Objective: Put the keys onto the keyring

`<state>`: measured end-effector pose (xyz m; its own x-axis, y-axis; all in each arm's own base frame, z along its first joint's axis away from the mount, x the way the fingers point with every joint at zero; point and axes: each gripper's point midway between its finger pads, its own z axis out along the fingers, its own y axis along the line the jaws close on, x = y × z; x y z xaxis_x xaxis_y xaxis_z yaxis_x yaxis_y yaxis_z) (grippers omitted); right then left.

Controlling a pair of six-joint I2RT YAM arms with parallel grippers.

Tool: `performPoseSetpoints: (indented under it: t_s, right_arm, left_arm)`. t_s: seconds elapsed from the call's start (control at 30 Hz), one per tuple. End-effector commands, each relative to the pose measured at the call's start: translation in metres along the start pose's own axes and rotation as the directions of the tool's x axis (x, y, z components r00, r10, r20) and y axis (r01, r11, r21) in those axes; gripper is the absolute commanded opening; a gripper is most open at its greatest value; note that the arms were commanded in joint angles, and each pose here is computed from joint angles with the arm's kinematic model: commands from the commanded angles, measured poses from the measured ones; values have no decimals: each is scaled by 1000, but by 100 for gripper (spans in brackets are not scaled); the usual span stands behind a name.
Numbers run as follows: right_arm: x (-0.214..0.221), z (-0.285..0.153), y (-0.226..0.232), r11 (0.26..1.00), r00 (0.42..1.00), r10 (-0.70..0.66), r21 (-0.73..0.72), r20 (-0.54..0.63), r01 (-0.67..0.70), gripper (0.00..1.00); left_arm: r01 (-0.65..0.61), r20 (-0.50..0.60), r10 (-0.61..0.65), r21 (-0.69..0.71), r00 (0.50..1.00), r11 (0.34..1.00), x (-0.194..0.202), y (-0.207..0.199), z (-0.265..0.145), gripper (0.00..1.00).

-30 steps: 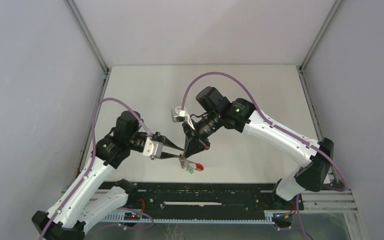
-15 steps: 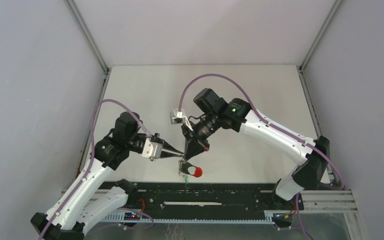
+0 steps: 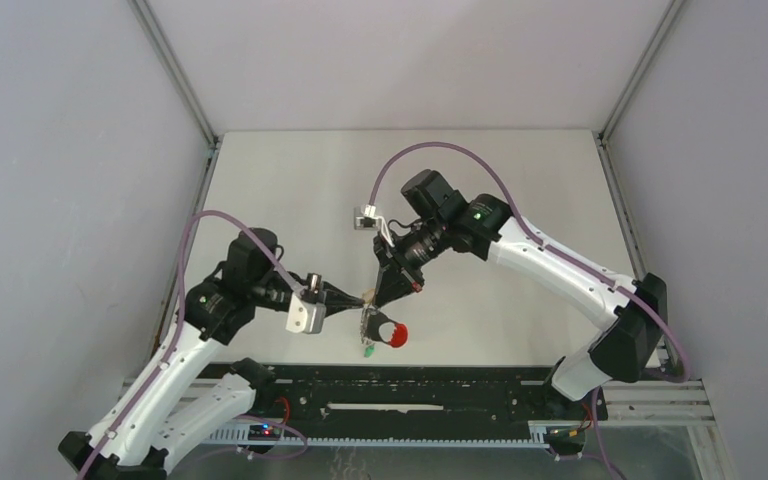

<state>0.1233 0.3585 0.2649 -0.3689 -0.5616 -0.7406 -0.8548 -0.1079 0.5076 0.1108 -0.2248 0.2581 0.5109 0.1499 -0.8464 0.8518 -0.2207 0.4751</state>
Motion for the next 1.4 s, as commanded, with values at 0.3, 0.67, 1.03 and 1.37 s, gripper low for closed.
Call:
performPoseSetpoints:
  t_s: [0.3, 0.67, 1.03, 1.37]
  right_arm:
    - [-38, -26, -19, 987, 979, -45, 158, 198, 14, 0]
    - [-60, -40, -16, 981, 935, -44, 194, 351, -27, 0]
    - [-62, -49, -25, 971, 910, -38, 231, 414, -64, 0]
    - [-75, -67, -5, 962, 827, -197, 265, 527, 61, 0]
  left_arm:
    - [-288, -88, 281, -94, 956, 953, 16, 8, 2, 0]
    - [-374, -168, 353, -120, 921, 919, 32, 15, 6, 0]
    - [-235, -175, 196, -245, 965, 941, 28, 41, 5, 21]
    - [139, -28, -158, -345, 987, 928, -1, 61, 4, 55]
